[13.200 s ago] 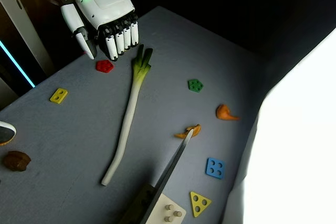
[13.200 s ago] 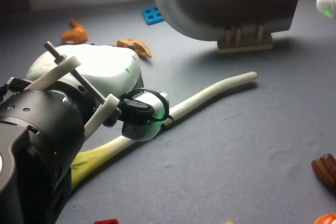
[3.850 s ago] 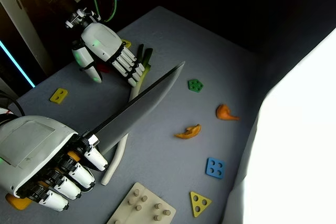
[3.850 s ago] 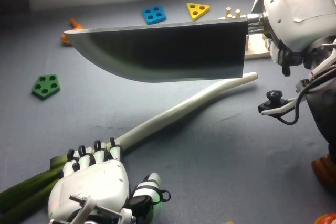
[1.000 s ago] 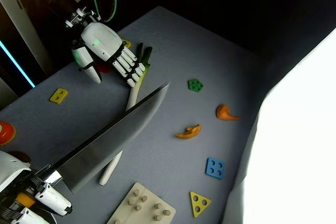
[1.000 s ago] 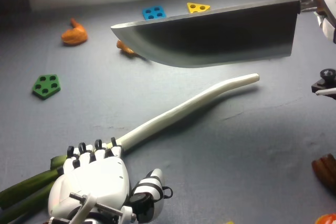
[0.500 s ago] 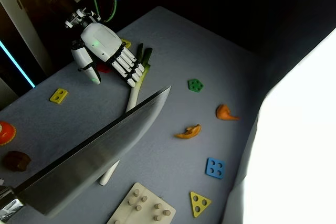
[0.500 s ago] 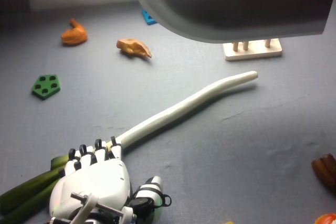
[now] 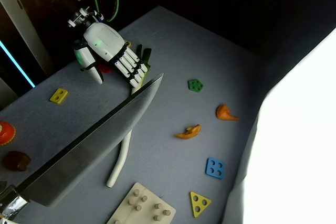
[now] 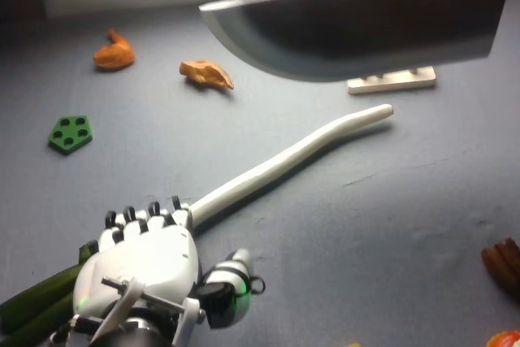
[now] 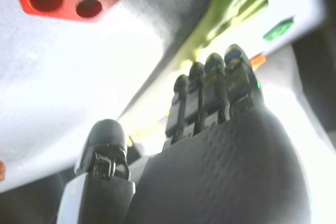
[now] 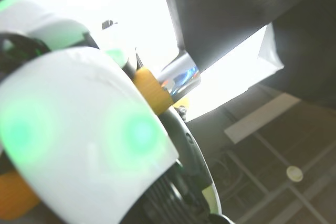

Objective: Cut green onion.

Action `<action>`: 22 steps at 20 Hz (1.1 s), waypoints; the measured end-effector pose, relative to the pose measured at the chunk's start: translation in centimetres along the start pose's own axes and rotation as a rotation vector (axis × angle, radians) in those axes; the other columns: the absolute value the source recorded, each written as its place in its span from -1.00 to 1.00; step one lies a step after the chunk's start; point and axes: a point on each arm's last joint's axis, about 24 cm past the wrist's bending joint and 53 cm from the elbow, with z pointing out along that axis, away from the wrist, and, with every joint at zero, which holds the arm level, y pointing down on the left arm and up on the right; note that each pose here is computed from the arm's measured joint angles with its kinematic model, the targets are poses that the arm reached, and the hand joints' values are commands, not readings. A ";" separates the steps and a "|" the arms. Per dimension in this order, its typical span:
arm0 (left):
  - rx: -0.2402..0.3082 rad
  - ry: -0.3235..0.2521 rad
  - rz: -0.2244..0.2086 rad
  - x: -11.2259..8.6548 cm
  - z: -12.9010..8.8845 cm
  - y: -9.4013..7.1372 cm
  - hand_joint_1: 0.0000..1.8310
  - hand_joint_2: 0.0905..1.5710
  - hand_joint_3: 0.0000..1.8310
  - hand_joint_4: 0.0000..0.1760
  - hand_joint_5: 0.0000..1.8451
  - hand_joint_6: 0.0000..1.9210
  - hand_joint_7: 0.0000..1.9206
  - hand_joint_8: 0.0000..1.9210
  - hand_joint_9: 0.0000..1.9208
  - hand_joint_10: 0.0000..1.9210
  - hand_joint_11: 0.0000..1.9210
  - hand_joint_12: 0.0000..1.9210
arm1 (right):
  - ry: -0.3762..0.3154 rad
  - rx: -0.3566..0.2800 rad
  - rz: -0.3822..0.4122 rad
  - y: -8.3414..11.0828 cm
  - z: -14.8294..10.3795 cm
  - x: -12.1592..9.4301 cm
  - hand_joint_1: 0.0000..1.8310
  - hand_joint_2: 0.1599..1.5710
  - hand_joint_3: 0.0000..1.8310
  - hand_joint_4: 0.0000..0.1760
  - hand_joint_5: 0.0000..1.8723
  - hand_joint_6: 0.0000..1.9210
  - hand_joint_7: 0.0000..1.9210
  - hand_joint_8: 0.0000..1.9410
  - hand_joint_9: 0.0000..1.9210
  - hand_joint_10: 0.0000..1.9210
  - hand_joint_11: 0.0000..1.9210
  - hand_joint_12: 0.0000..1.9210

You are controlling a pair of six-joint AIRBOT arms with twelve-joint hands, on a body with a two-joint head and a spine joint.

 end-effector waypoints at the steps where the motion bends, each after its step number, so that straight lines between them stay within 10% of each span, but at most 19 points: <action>1: 0.009 -0.002 -0.004 -0.3 -0.1 -0.3 -0.86 0.75 -1.00 -1.00 -1.00 -1.00 -0.99 -1.00 -1.00 -1.00 -1.00 -1.00 | -0.014 -0.012 0.007 0.0 0.2 -0.3 0.70 0.12 -0.42 1.00 0.56 1.00 0.63 1.00 0.69 1.00 0.80 1.00; 15: 0.210 -0.043 -0.036 -4.7 0.1 -6.1 -0.90 0.74 -1.00 -1.00 -1.00 -1.00 -1.00 -1.00 -1.00 -1.00 -1.00 -1.00 | -0.057 -0.022 0.018 -3.9 3.3 1.3 0.71 0.10 -0.39 1.00 0.55 1.00 0.62 1.00 0.68 1.00 0.78 1.00; 22: 0.373 0.007 0.056 -5.7 0.0 -9.1 -0.74 0.71 -1.00 -1.00 -1.00 -1.00 -1.00 -1.00 -1.00 -1.00 -1.00 -1.00 | -0.057 -0.010 0.030 -6.1 4.8 2.7 0.69 0.11 -0.43 1.00 0.58 1.00 0.62 1.00 0.68 1.00 0.79 1.00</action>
